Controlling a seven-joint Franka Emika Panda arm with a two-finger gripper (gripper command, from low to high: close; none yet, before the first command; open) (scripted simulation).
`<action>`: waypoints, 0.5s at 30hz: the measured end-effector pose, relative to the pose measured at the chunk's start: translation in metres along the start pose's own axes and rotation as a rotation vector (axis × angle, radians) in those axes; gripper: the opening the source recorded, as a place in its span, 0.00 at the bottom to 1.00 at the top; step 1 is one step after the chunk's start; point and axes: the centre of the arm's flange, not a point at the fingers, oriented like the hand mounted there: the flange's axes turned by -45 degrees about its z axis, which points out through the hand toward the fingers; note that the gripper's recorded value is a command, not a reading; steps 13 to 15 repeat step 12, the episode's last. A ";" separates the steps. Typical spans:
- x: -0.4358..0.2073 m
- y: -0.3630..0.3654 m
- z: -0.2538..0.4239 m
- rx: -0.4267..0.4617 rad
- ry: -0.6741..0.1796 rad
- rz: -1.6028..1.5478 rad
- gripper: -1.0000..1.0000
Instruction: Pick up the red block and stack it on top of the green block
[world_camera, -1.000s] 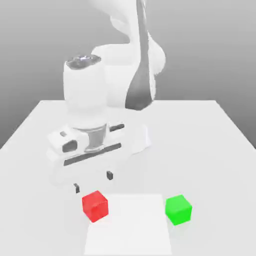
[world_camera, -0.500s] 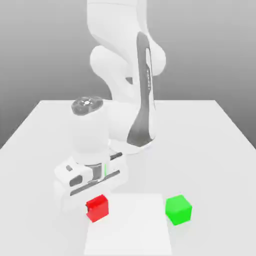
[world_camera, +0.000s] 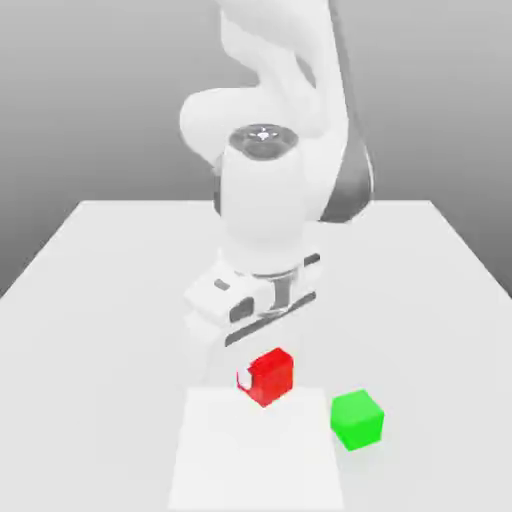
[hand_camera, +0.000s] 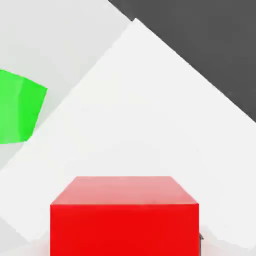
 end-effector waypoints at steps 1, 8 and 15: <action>0.011 -0.016 -0.004 -0.002 -0.001 -0.011 0.00; 0.031 -0.046 0.039 -0.007 -0.003 -0.012 0.00; 0.031 -0.046 0.049 -0.007 -0.003 -0.011 1.00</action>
